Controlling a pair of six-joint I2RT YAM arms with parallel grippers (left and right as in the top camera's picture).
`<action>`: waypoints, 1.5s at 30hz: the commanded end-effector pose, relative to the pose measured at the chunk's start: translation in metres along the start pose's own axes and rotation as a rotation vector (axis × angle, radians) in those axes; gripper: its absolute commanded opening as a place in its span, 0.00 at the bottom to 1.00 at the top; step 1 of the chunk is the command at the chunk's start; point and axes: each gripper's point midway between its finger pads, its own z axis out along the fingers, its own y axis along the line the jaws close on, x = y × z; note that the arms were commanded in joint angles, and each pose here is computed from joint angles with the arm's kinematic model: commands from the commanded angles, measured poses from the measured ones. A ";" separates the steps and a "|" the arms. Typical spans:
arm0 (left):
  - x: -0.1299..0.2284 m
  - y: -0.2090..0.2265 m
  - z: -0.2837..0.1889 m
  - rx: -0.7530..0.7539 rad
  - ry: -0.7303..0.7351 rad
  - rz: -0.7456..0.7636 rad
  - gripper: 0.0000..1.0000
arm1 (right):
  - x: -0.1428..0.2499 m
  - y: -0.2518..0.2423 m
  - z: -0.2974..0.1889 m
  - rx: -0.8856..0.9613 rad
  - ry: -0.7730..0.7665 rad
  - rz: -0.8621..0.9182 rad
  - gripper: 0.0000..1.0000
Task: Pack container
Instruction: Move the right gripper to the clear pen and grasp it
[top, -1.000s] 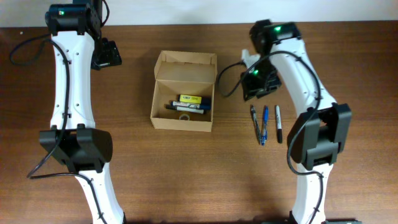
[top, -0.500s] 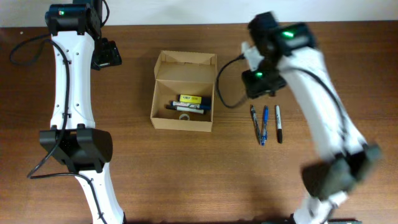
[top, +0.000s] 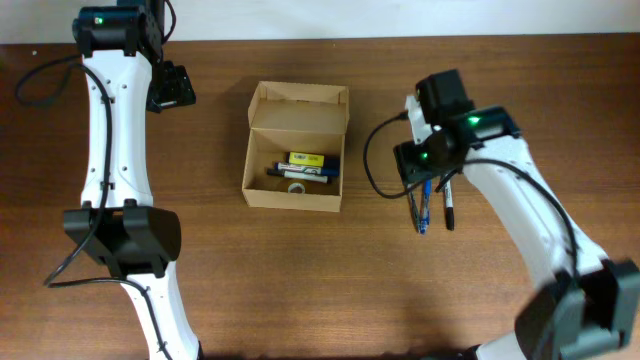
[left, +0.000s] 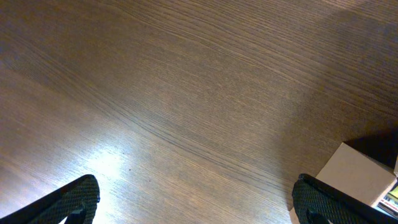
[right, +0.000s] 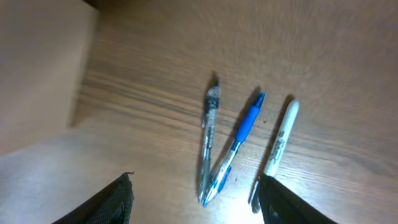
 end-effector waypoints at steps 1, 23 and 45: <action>0.000 0.000 0.000 0.000 0.000 0.005 1.00 | -0.001 -0.013 0.017 0.020 0.020 0.086 0.64; 0.000 0.000 0.000 0.000 0.000 0.005 1.00 | 0.035 -0.012 0.088 0.004 0.220 0.105 0.53; 0.000 0.000 0.000 0.000 0.000 0.005 1.00 | 0.051 -0.001 0.107 -0.007 0.222 0.044 0.53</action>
